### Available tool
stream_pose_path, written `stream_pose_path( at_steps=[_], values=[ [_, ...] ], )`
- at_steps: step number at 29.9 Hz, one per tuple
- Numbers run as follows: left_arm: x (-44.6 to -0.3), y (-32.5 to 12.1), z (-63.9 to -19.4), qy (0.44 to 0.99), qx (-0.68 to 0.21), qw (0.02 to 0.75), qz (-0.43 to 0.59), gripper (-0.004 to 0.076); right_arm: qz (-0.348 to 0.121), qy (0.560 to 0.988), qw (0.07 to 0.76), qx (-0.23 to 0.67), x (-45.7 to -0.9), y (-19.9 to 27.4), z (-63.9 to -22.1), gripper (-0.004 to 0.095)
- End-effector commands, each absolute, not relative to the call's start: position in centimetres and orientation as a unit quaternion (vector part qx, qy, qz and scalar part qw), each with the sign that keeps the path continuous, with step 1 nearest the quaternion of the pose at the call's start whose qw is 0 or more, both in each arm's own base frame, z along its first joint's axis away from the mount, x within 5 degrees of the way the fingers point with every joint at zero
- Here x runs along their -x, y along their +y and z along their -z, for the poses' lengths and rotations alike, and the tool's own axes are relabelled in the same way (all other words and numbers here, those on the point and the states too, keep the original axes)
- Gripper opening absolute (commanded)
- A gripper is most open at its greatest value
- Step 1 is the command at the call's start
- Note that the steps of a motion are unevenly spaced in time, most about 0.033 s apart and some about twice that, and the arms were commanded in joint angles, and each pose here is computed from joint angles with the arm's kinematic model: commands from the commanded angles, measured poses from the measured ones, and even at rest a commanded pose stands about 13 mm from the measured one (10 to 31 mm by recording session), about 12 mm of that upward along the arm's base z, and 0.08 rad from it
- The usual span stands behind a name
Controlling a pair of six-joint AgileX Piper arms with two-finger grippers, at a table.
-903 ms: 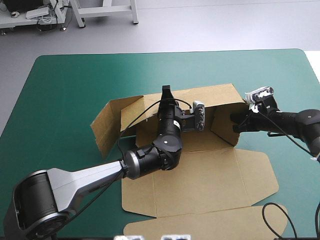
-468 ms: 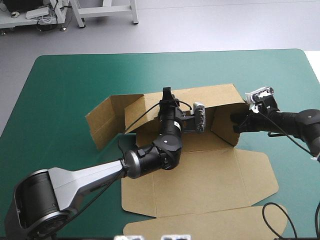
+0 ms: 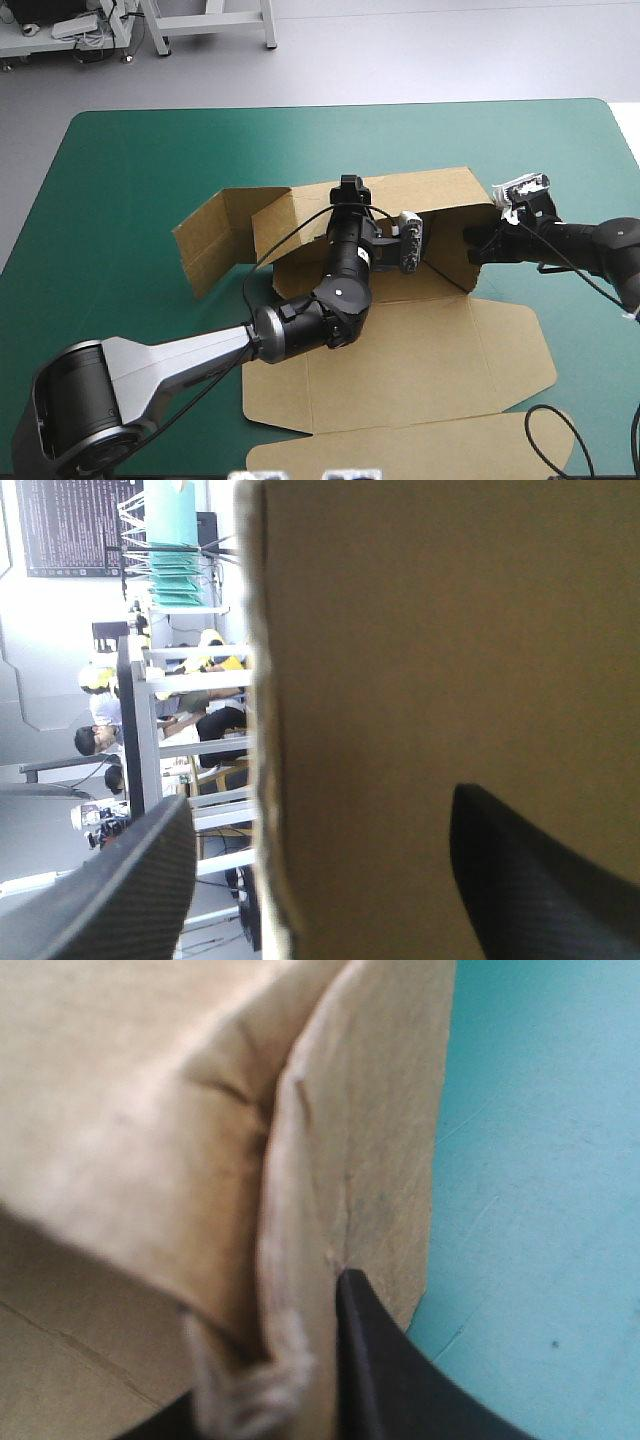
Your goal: Fold the box
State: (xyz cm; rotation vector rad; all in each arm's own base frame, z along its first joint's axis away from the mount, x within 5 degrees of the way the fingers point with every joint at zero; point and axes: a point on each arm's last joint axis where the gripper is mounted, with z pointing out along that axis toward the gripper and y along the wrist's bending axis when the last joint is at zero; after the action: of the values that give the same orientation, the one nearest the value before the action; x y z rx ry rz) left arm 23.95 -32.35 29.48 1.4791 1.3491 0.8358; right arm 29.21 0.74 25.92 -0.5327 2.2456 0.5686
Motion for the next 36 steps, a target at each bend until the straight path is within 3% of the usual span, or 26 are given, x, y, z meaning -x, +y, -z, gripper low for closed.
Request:
stream_pose_path(
  at_steps=[1,13,19,25,29,36],
  values=[
    [-22.3,-33.0,-32.3,0.539,-0.577,0.525,-0.317,0.0505,-0.262,0.869,0.349,0.235,-28.3,1.6,-26.4,-0.0002],
    [-16.7,-35.5,-32.7,0.521,-0.579,0.552,-0.298,0.0452,-0.263,0.87,0.347,0.232,-28.3,1.6,-26.4,-0.0002],
    [-13.5,-36.2,-33.1,0.513,-0.575,0.557,-0.308,0.0385,-0.262,0.871,0.348,0.226,-28.4,1.5,-26.4,-0.0002],
    [-11.3,-36.8,-35.1,0.512,-0.557,0.581,-0.3,0.02,-0.263,0.873,0.347,0.221,-28.4,1.5,-26.4,-0.0002],
    [-11.2,-36.6,-37.1,0.52,-0.536,0.599,-0.288,0.0011,-0.266,0.875,0.345,0.213,-28.4,1.5,-26.4,-0.0002],
    [-12.2,-35.0,-41.0,0.524,-0.506,0.621,-0.288,0.0,-0.266,0.877,0.342,0.209,-28.4,1.5,-26.4,-0.0002]
  ],
)
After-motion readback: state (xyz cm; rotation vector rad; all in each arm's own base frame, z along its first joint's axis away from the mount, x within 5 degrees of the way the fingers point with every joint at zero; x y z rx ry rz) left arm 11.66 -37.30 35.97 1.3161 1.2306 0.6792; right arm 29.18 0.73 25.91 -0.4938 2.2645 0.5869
